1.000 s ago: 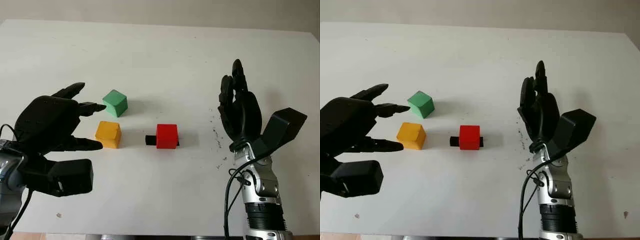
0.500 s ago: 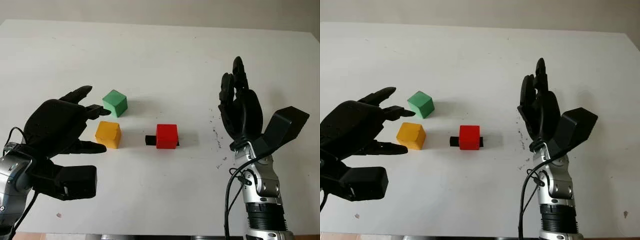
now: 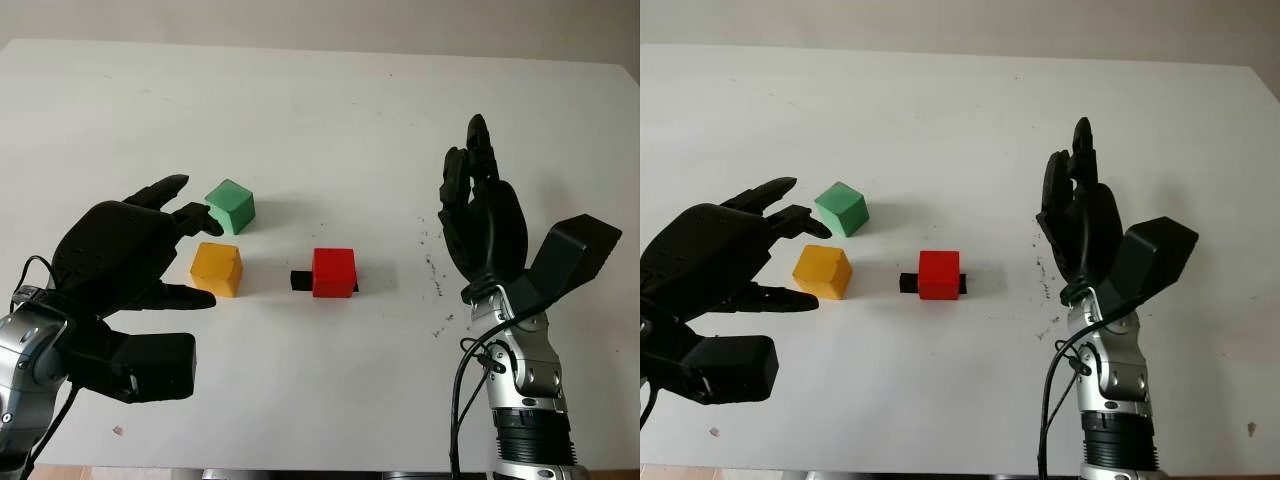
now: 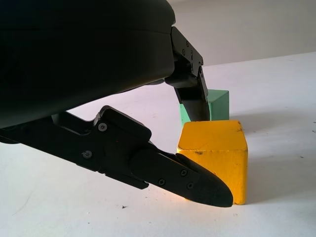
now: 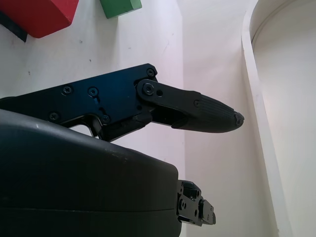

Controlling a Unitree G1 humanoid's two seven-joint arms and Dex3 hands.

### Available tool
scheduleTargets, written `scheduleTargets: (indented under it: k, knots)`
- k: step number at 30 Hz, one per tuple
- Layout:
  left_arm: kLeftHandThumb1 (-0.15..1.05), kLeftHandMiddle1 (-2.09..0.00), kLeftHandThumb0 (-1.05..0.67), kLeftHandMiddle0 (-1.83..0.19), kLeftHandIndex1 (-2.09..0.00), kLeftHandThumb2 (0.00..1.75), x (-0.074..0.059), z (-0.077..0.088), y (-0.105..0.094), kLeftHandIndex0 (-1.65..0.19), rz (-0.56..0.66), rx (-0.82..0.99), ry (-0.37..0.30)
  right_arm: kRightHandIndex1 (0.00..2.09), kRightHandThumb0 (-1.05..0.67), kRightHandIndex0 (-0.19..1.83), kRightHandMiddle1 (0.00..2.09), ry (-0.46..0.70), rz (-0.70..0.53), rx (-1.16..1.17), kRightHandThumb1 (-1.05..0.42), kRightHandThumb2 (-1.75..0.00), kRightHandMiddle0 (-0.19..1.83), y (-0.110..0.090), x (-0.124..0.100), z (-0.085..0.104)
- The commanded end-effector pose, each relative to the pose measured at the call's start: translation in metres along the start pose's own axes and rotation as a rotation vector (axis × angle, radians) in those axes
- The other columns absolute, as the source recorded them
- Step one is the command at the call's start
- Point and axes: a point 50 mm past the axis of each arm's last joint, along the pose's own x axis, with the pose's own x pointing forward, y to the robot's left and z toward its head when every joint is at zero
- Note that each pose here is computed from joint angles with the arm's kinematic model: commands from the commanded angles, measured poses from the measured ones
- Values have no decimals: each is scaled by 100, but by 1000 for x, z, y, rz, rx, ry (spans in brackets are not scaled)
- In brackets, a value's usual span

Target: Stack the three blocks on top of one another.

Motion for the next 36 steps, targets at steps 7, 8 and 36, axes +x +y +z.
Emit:
scheduleTargets:
  k: [7,8,36]
  knots:
    - [97,-6,-70,-21,-98,5,0,1,-3,-32,-5,-16,-18,0,-64,-19,0,-3,-12,4,-105,-64,-19,-3,-4,1]
    - [97,-6,-69,-21,-97,6,0,1,-4,-32,-5,-15,-20,0,-64,-19,0,-2,-14,6,-105,-65,-19,-3,-4,1]
    - [103,-4,-40,-27,-133,6,-5,2,9,-32,61,-525,-81,0,-62,-19,0,12,-22,7,-105,-60,-19,-3,-9,1]
